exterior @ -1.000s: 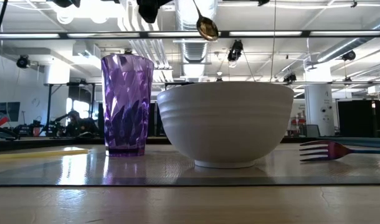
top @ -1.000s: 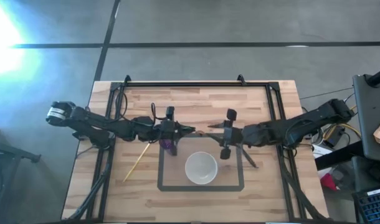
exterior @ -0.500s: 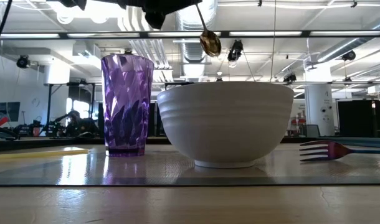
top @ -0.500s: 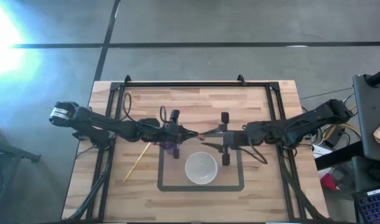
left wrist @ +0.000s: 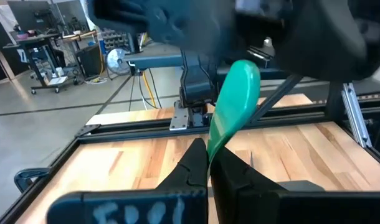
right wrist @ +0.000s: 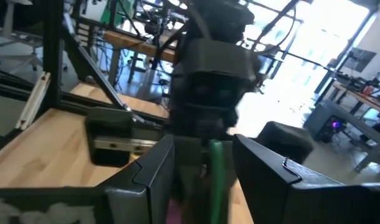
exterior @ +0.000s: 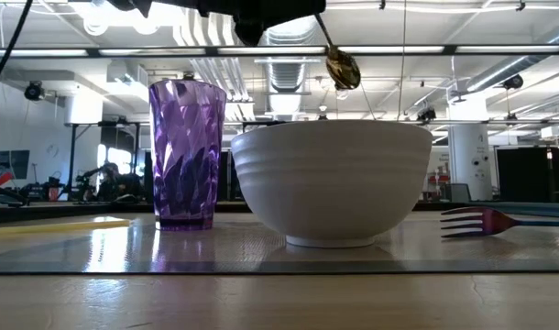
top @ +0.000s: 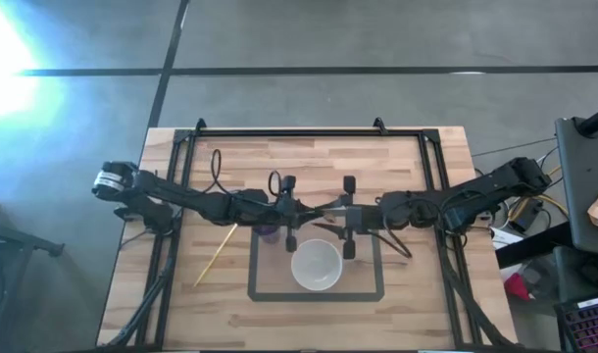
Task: Pick & Place Utensil
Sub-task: Put the green spoon into the white bowl on the transparent mat
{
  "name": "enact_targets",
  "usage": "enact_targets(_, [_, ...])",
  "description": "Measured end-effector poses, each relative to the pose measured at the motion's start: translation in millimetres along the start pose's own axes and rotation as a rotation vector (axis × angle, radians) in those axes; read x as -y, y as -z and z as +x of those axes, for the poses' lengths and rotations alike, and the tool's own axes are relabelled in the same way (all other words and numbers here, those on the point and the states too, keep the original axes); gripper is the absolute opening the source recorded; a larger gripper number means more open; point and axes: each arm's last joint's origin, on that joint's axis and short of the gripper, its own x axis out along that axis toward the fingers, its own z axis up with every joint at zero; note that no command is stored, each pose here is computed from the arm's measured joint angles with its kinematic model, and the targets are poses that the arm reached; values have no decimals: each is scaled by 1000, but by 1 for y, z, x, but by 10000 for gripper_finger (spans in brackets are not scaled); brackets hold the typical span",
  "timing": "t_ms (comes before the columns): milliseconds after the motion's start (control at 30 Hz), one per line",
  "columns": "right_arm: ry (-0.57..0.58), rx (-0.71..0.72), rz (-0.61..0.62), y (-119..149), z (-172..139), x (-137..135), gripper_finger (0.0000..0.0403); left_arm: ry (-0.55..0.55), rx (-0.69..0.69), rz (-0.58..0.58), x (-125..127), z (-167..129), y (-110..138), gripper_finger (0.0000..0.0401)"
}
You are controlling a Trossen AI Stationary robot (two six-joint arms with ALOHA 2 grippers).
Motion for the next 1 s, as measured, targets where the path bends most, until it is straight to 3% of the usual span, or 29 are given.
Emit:
enact_targets(567, [45, -34, 44, 6, 5, 2, 163, -1, 19, 14, 0, 1, -6, 0])
enact_targets(1000, [65, -19, 62, 7, 8, 6, 117, -6, 50, 15, -1, 0, -9, 0])
